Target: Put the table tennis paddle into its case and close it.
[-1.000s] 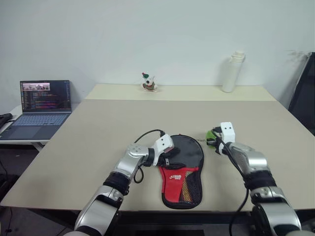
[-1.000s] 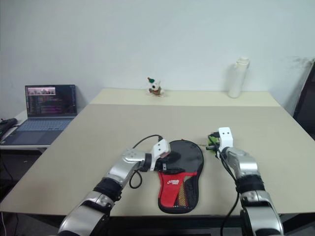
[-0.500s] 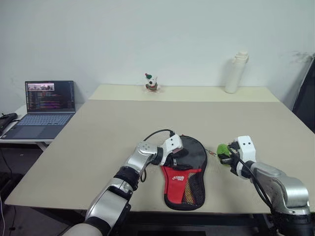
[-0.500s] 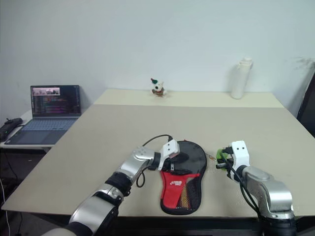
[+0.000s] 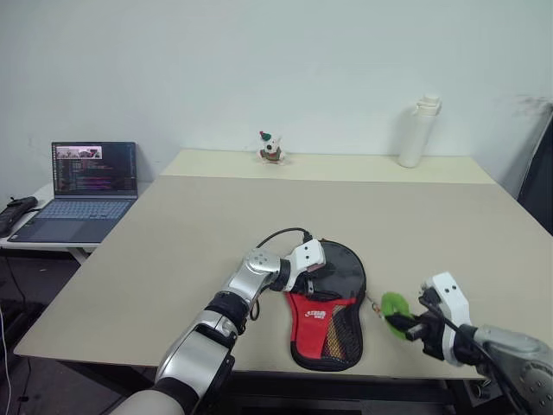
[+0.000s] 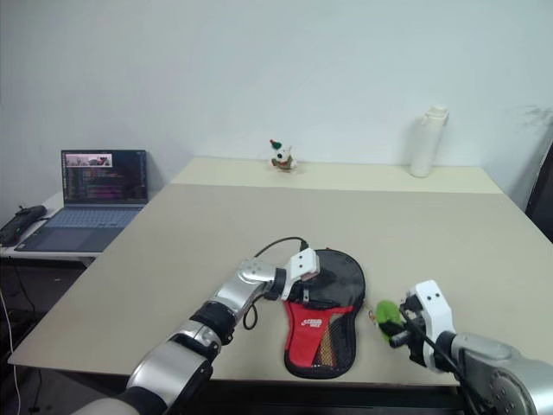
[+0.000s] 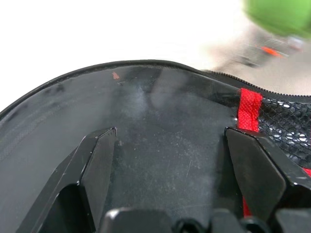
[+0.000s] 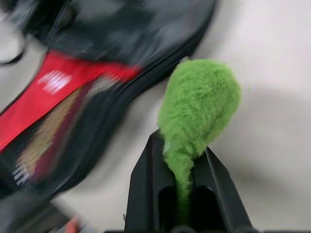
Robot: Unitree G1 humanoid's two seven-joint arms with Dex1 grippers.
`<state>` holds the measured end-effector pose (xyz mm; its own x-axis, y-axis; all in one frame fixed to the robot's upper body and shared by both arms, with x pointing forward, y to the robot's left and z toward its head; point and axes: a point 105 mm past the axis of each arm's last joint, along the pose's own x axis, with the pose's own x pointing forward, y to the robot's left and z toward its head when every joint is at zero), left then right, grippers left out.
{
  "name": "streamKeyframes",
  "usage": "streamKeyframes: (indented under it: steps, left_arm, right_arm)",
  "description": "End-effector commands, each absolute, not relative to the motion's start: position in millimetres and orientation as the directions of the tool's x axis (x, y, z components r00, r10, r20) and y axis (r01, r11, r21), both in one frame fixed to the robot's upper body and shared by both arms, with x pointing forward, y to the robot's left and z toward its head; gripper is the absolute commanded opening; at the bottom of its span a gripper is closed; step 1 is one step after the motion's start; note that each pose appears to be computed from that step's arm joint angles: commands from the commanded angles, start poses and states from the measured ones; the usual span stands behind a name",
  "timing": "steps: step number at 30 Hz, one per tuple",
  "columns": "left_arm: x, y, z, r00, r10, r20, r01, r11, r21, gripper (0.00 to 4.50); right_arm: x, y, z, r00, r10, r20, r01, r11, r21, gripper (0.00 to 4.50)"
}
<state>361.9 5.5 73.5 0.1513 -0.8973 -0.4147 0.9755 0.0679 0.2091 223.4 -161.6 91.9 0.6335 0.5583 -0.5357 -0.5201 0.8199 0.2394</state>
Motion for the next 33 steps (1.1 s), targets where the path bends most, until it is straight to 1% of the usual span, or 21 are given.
streamKeyframes:
  steps: [1, 6, 11, 13, 18, 22, 25, 28, 32, 33]
  left_arm:
    - [338.9, 12.9, 17.8, 0.065, -0.814, -0.577, 0.996, 0.016, 0.09, 3.89]
    - [338.8, 14.0, 17.0, 0.065, -0.813, -0.579, 0.996, 0.017, 0.089, 3.89]
    - [339.5, 14.6, 16.8, 0.071, -0.811, -0.581, 0.996, 0.022, 0.09, 3.89]
    - [339.8, 14.5, 16.9, 0.073, -0.811, -0.581, 0.996, 0.024, 0.091, 3.89]
    - [340.5, 14.6, 17.4, 0.078, -0.812, -0.579, 0.995, 0.03, 0.092, 3.89]
    - [340.4, 14.3, 17.3, 0.08, -0.813, -0.577, 0.995, 0.032, 0.092, 3.89]
    - [340.7, 14.1, 17.3, 0.084, -0.813, -0.576, 0.995, 0.037, 0.093, 3.89]
    - [341.2, 13.6, 17.5, 0.091, -0.815, -0.572, 0.994, 0.044, 0.095, 3.89]
    - [341.1, 12.6, 18.4, 0.094, -0.82, -0.565, 0.994, 0.048, 0.096, 3.89]
    - [341.2, 12.5, 18.7, 0.096, -0.821, -0.563, 0.994, 0.05, 0.096, 3.89]
  right_arm:
    - [194.1, -143.8, 93.6, 0.528, 0.655, -0.54, -0.622, 0.731, 0.279, 0.02]
    - [170.2, -135.7, 96.7, 0.448, 0.718, -0.533, -0.671, 0.664, 0.33, 0.02]
    - [140.5, -113.2, 102.0, 0.315, 0.822, -0.474, -0.731, 0.529, 0.431, 0.02]
    - [132.5, -104.6, 103.9, 0.28, 0.849, -0.448, -0.743, 0.487, 0.459, 0.02]
    - [126.8, -94.6, 104.6, 0.25, 0.874, -0.417, -0.75, 0.448, 0.488, 0.02]
    - [132.5, -95.1, 102.6, 0.262, 0.864, -0.43, -0.753, 0.462, 0.468, 0.02]
    - [133.1, -98.0, 103.2, 0.248, 0.868, -0.429, -0.754, 0.451, 0.477, 0.02]
    - [134.3, -103.0, 103.7, 0.235, 0.87, -0.434, -0.755, 0.445, 0.482, 0.86]
    - [140.3, -110.1, 111.7, 0.236, 0.877, -0.419, -0.78, 0.429, 0.456, 2.25]
    - [143.2, -112.3, 114.3, 0.243, 0.877, -0.413, -0.786, 0.428, 0.446, 2.25]
